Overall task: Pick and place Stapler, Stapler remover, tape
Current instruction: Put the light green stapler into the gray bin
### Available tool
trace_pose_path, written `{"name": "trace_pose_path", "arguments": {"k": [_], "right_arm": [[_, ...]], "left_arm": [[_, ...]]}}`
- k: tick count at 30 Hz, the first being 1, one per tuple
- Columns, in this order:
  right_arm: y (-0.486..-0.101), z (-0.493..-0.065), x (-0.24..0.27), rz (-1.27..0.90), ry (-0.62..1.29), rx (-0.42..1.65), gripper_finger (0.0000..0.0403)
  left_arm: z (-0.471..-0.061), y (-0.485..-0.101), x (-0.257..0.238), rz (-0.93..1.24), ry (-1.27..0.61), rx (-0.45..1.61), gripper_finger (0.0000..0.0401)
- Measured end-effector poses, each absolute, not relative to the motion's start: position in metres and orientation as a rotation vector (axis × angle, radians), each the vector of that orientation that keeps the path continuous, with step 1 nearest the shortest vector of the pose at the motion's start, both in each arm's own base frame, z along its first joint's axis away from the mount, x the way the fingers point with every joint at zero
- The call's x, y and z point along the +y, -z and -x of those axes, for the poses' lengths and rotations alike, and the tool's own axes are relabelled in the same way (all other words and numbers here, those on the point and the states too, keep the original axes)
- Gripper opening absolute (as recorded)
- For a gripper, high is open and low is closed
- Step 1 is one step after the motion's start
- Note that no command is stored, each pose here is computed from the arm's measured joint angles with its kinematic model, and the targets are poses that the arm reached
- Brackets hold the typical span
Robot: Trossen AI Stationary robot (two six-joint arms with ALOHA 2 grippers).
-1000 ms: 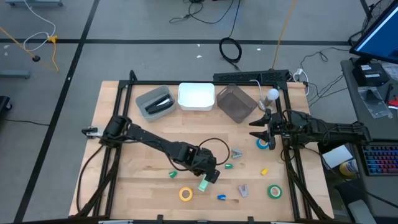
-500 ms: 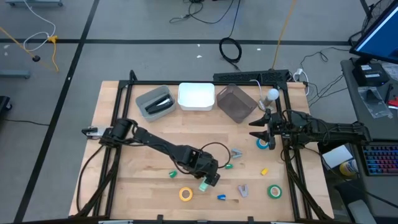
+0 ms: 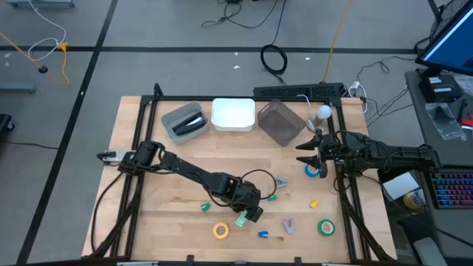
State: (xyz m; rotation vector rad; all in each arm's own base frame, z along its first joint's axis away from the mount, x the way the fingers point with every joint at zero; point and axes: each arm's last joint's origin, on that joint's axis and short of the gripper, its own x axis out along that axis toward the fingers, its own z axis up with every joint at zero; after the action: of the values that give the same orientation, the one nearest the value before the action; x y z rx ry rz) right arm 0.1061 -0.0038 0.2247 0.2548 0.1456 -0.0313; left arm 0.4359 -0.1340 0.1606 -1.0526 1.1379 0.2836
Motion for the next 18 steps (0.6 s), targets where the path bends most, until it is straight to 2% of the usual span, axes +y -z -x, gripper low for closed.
{"name": "trace_pose_path", "arguments": {"k": [15, 18], "right_arm": [[-0.225, -0.106, -0.004, -0.255, 0.031, 0.146, 0.0210], [-0.225, -0.106, -0.004, -0.255, 0.031, 0.146, 0.0210]], "left_arm": [[-0.426, -0.156, -0.130, 0.953, -0.339, 1.226, 0.0273], [-0.423, -0.155, -0.130, 0.960, -0.371, 1.248, 0.0261]]}}
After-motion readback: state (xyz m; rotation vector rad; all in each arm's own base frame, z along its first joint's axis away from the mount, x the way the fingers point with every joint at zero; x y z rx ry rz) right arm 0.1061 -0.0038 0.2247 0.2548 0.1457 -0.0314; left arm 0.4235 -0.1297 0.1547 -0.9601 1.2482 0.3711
